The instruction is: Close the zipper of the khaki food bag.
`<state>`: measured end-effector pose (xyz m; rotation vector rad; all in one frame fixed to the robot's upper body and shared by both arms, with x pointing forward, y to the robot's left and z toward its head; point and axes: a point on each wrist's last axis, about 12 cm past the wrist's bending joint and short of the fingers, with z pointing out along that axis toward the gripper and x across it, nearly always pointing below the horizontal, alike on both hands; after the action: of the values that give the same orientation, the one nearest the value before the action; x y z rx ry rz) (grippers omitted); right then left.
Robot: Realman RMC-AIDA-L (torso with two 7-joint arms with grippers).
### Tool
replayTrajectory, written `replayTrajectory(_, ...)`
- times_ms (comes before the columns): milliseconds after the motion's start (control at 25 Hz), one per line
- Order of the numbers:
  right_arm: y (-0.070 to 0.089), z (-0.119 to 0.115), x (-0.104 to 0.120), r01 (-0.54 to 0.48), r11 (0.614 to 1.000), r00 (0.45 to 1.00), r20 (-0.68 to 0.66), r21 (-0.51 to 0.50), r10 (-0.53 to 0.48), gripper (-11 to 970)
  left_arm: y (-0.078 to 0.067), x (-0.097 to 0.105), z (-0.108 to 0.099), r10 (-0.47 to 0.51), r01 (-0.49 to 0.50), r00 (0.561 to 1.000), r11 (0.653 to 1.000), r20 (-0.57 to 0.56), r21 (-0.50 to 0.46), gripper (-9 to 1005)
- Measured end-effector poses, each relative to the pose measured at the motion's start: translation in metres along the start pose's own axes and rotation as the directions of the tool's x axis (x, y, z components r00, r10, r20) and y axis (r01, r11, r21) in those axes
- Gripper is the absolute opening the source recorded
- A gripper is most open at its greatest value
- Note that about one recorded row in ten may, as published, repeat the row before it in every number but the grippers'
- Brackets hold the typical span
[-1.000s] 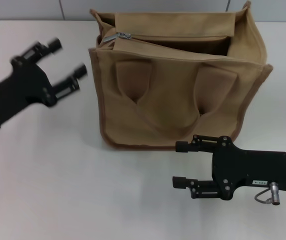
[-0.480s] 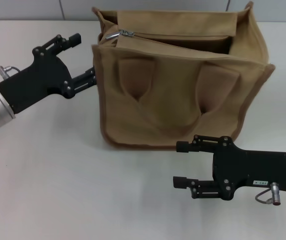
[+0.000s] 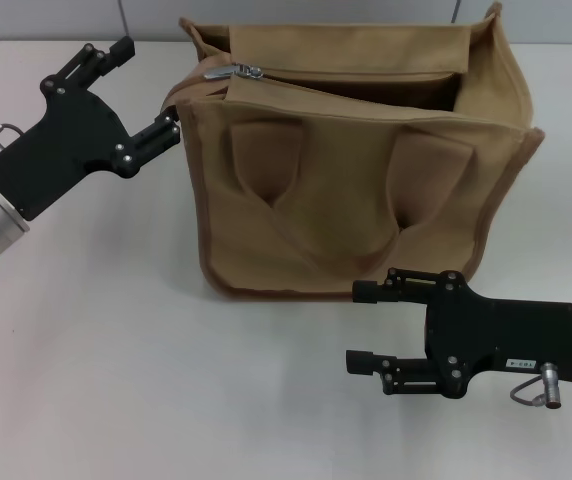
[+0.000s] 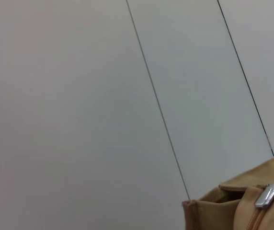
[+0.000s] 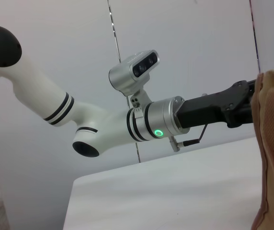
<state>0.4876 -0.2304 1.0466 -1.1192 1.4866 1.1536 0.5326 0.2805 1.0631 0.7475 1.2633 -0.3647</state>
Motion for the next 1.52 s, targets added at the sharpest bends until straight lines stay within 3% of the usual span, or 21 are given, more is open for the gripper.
replayTrajectory(360, -0.001, 0.001, -0.001, 0.001, 1.0, 1.0, 0.001, -0.001, -0.001, 742, -0.007, 0.002, 0.001, 0.088, -0.088, 0.996, 0.996, 0.006, 0.009, 738)
replayTrajectory(760, 0.004, 0.003, -0.008, 0.001, 0.998, 0.999, 0.046, -0.063, 0.002, 743, -0.008, -0.001, 0.002, 0.112, -0.112, 0.993, 0.994, 0.031, 0.002, 302)
replayTrajectory(1120, 0.004, -0.01, -0.018, -0.005, 0.998, 0.992, 0.127, -0.056, 0.012, 743, -0.011, -0.001, 0.004, 0.121, -0.121, 0.992, 0.993, 0.042, -0.004, 86)
replayTrajectory(1320, 0.003, -0.02, -0.034, -0.029, 0.997, 0.971, 0.235, -0.069, 0.044, 742, -0.012, -0.003, 0.003, 0.125, -0.125, 0.99, 0.992, 0.065, -0.006, 18)
replayTrajectory(1520, -0.007, -0.026, -0.053, -0.043, 0.998, 0.938, 0.343, -0.051, 0.057, 742, -0.015, -0.004, 0.001, 0.118, -0.118, 0.99, 0.993, 0.08, -0.005, 21)
